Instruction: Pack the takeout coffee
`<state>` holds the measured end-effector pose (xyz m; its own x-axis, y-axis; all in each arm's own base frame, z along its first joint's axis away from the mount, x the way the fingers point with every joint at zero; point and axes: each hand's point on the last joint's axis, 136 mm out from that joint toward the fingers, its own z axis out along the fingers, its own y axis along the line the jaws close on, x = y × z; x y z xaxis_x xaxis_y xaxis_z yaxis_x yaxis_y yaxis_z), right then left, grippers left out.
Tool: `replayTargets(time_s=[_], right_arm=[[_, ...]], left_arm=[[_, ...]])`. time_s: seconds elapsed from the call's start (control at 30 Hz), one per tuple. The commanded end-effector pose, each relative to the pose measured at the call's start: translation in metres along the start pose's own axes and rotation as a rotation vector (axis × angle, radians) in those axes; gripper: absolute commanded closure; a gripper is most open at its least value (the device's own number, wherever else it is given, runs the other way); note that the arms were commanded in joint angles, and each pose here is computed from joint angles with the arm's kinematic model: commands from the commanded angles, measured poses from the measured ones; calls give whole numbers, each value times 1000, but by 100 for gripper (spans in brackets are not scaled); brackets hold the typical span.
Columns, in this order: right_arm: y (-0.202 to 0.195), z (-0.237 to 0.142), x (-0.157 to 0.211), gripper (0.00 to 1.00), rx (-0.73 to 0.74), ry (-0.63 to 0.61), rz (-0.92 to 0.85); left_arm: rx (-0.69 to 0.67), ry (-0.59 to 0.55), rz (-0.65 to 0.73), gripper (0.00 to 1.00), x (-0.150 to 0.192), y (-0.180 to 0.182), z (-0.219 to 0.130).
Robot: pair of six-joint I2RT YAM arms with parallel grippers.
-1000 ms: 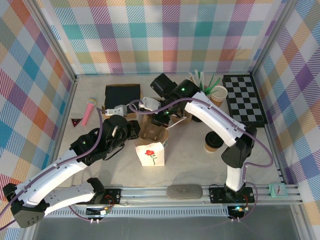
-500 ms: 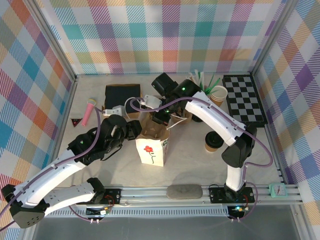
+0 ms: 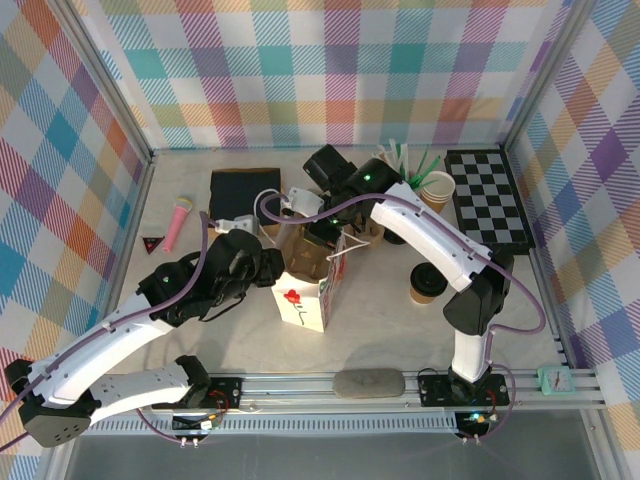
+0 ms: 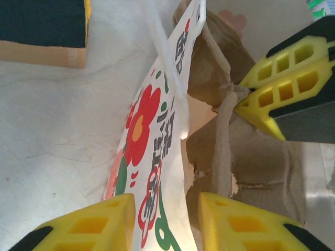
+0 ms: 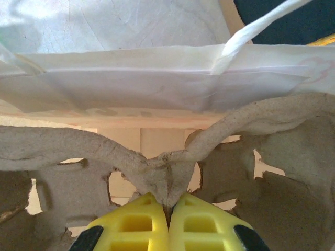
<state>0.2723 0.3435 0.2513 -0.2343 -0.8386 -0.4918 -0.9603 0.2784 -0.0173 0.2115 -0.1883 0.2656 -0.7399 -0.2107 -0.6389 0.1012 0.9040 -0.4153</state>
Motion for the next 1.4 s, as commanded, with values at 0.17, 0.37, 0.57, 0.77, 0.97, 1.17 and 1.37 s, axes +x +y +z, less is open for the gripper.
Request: replayTargets(time_s=[0.17, 0.37, 0.57, 0.77, 0.97, 1.17, 1.37], right_arm=[[-18, -19, -20, 97, 85, -92, 2], [-20, -27, -22, 97, 105, -110, 5], [-29, -25, -19, 97, 116, -100, 41], [-41, -29, -17, 97, 113, -119, 100], [-46, -26, -14, 97, 123, -106, 107], [-44, -20, -12, 98, 111, -97, 103], [-39, -17, -8, 100, 125, -81, 85]], left_arm=[[-76, 66, 54, 65, 15, 19, -11], [-93, 68, 67, 76, 16, 23, -13], [-89, 63, 85, 81, 13, 23, -18], [-97, 73, 98, 82, 17, 27, -18], [-93, 77, 103, 83, 19, 29, -18], [-88, 79, 107, 83, 20, 29, -18], [-83, 72, 103, 76, 19, 27, -15]])
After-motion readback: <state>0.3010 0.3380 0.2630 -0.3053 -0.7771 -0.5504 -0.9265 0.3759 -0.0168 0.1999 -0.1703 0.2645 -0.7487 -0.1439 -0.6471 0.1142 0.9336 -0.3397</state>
